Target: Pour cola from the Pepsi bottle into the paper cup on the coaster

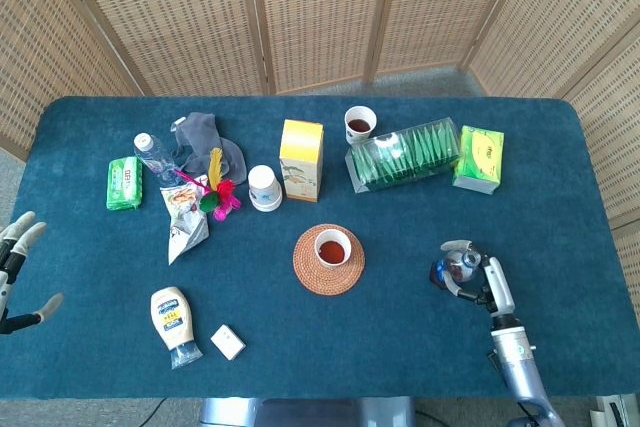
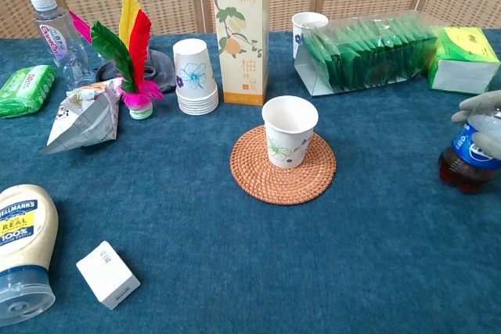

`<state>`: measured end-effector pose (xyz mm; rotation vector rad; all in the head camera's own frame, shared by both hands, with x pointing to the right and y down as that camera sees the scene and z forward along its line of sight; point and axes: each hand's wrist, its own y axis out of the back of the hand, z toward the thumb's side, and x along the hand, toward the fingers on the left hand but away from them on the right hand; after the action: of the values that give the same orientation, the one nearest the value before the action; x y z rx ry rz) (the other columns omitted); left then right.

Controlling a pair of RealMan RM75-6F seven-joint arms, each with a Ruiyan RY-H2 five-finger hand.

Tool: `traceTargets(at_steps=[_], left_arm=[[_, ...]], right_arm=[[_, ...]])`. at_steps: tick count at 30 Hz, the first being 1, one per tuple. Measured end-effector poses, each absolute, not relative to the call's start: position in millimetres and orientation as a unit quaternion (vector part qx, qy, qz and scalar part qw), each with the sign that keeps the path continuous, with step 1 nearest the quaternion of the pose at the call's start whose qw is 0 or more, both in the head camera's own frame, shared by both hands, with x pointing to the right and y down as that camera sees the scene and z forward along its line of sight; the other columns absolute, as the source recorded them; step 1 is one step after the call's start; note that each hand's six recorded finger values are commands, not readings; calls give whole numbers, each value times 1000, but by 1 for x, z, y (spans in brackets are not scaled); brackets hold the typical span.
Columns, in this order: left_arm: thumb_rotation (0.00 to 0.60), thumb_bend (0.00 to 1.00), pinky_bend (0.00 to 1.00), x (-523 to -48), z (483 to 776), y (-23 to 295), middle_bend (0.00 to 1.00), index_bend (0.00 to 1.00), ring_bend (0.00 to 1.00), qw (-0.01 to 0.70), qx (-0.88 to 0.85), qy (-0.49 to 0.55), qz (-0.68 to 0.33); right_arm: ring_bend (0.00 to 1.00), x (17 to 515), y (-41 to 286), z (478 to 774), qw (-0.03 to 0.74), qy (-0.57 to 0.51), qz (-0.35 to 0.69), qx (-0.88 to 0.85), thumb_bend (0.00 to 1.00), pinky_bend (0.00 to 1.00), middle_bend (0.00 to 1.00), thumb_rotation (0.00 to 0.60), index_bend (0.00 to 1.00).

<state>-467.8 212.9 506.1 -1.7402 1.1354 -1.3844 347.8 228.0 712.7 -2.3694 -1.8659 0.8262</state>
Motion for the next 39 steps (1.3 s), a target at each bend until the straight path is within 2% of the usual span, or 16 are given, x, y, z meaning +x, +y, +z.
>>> traceTargets(at_steps=[15, 21, 39], left_arm=[[600, 290, 0, -473, 497, 211, 0, 0, 0, 313, -663, 450, -511], [600, 290, 0, -478, 493, 210, 0, 0, 0, 306, -664, 459, -505], [600, 290, 0, -483, 487, 209, 0, 0, 0, 298, -671, 466, -493]], right_arm=[[314, 300, 207, 670, 82, -564, 240, -786, 773, 628, 396, 600, 374], [315, 277, 195, 653, 123, -534, 250, -798, 786, 630, 388, 600, 369], [318, 220, 178, 644, 231, -433, 312, -813, 801, 630, 391, 600, 378]])
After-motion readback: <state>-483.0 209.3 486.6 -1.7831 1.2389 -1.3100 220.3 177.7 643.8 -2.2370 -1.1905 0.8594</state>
